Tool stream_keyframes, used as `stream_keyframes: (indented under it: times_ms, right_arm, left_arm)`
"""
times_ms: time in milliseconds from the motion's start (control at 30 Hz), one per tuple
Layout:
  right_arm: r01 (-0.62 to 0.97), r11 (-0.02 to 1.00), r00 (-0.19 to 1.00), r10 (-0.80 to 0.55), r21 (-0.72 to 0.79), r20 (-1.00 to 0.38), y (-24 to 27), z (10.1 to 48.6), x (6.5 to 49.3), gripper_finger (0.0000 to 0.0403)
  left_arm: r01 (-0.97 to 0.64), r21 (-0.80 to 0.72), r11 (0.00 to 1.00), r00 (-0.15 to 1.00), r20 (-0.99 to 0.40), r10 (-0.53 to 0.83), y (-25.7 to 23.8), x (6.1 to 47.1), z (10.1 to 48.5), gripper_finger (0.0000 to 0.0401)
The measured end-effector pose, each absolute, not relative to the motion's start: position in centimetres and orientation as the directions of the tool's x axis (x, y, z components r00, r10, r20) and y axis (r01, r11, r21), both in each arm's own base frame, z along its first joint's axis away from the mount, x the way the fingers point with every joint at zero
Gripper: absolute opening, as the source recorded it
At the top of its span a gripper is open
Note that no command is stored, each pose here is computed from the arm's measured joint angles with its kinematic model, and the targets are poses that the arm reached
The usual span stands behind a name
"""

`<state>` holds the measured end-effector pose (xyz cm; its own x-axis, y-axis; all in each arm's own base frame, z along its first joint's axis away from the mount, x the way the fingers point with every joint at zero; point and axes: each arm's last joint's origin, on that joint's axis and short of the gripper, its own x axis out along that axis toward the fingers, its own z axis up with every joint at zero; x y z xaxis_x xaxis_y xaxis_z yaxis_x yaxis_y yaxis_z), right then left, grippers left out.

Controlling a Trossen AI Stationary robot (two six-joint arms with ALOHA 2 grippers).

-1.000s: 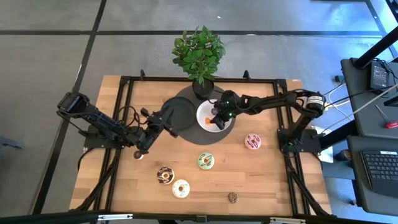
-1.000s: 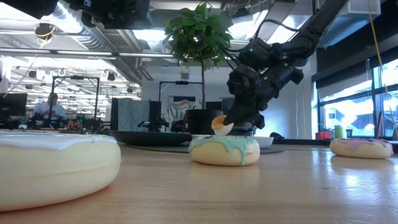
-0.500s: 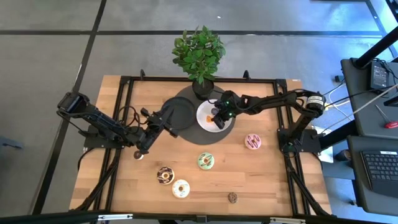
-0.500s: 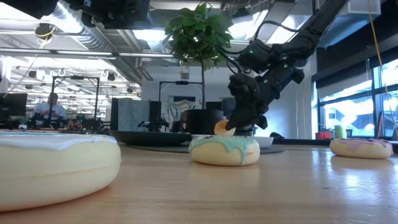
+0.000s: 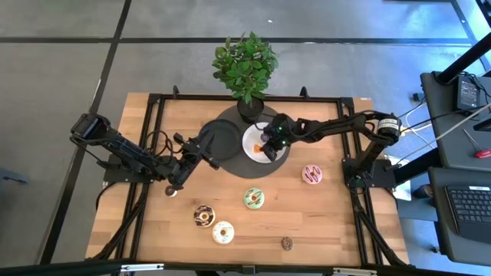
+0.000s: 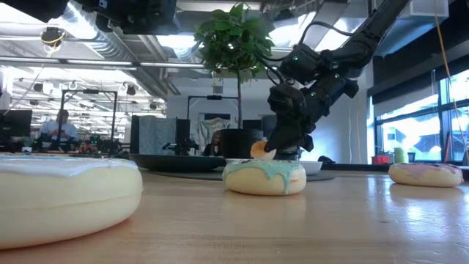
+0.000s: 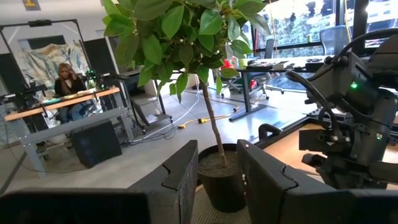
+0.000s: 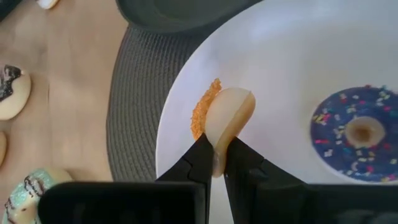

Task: Pick & Place donuts
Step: Put the small yellow donut on the white plate

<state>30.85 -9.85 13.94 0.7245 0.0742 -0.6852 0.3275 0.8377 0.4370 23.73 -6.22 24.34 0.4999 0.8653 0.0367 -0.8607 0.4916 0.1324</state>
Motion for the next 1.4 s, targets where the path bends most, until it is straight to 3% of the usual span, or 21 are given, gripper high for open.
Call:
stream_keyframes:
  times_ms: [1400]
  right_arm:
    - [0.340, 0.857, 0.700, 0.045, 0.388, -0.713, -9.2, 12.8, 31.3, 0.0035]
  left_arm:
    - [-0.859, 0.132, 0.495, 0.503, 0.038, 0.863, -6.2, 23.7, 24.3, 0.0107]
